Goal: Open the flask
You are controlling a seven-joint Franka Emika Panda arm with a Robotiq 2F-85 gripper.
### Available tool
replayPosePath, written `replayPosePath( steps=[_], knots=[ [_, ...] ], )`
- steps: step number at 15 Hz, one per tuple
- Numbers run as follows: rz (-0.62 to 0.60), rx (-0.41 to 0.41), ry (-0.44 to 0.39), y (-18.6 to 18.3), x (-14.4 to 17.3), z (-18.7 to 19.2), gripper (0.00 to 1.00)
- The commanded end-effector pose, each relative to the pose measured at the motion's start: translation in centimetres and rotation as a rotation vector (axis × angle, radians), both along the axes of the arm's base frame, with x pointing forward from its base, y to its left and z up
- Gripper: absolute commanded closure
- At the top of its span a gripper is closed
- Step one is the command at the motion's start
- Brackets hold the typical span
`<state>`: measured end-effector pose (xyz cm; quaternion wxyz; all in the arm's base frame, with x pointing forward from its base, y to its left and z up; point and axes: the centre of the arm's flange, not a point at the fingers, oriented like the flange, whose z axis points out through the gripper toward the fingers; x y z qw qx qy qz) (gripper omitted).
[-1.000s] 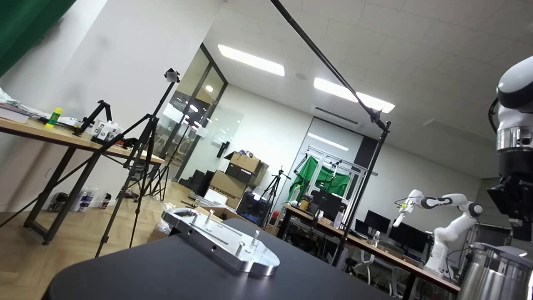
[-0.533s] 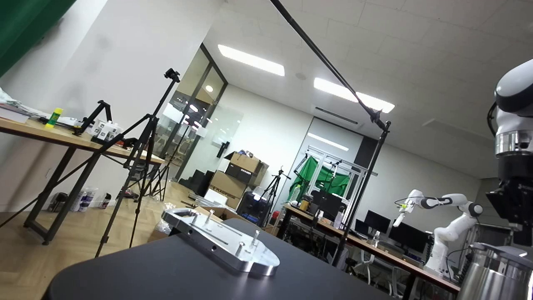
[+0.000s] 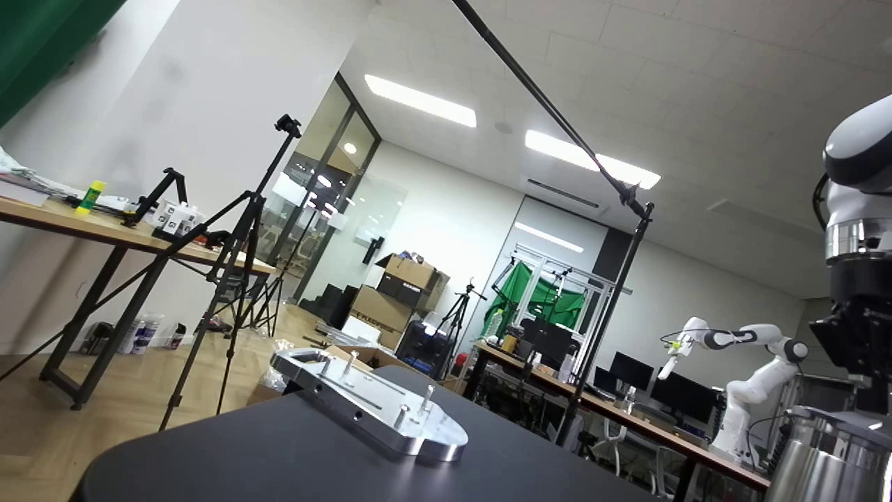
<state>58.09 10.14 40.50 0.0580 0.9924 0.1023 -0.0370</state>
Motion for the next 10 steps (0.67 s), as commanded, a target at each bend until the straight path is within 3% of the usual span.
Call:
replayPosePath(
  steps=[1, 10],
  knots=[
    [-0.032, -0.001, 0.019, 0.3, -0.2, -0.4, 1.00],
    [-0.040, -0.015, 0.066, -0.1, -0.3, -3.2, 1.00]
  ],
)
